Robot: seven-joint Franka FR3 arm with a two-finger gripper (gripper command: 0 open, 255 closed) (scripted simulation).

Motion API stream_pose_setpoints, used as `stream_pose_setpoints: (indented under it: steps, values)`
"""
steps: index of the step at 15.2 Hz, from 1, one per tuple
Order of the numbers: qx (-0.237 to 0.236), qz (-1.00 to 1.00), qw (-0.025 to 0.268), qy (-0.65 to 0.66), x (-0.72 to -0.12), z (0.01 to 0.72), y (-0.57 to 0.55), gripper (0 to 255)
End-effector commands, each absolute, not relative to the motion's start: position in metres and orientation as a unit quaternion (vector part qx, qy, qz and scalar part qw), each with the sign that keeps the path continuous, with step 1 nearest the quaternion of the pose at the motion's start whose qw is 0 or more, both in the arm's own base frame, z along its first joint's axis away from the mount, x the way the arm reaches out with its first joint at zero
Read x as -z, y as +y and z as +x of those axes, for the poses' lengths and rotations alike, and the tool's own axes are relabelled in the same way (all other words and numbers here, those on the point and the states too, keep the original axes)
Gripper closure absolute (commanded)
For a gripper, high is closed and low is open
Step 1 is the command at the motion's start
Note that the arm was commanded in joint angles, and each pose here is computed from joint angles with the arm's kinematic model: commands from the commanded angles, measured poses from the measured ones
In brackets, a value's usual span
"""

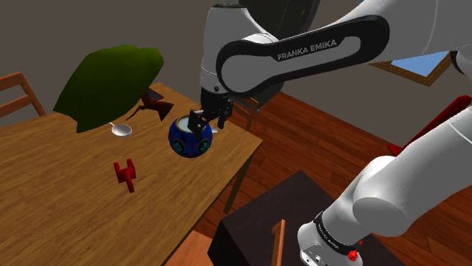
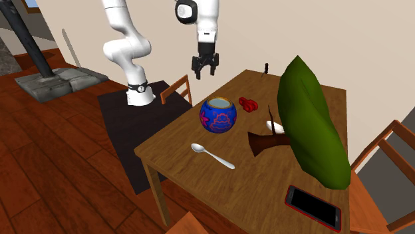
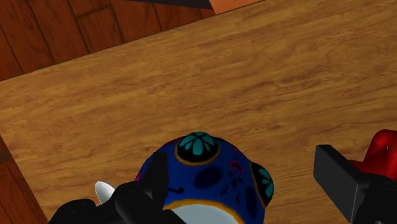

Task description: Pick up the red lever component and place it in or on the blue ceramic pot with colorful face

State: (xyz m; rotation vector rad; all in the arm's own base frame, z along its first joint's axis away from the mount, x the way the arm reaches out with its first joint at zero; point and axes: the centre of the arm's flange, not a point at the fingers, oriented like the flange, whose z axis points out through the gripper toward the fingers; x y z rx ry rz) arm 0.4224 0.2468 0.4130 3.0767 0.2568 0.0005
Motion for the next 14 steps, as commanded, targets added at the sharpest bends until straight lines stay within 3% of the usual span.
stream_pose_setpoints:
  steps: [1, 14]
  values:
    - [0.0, 0.996, 0.026, 0.083, -0.397, 0.433, 0.268, 0]
    - [0.001, 0.996, 0.026, 0.084, -0.313, 0.486, 0.408, 0]
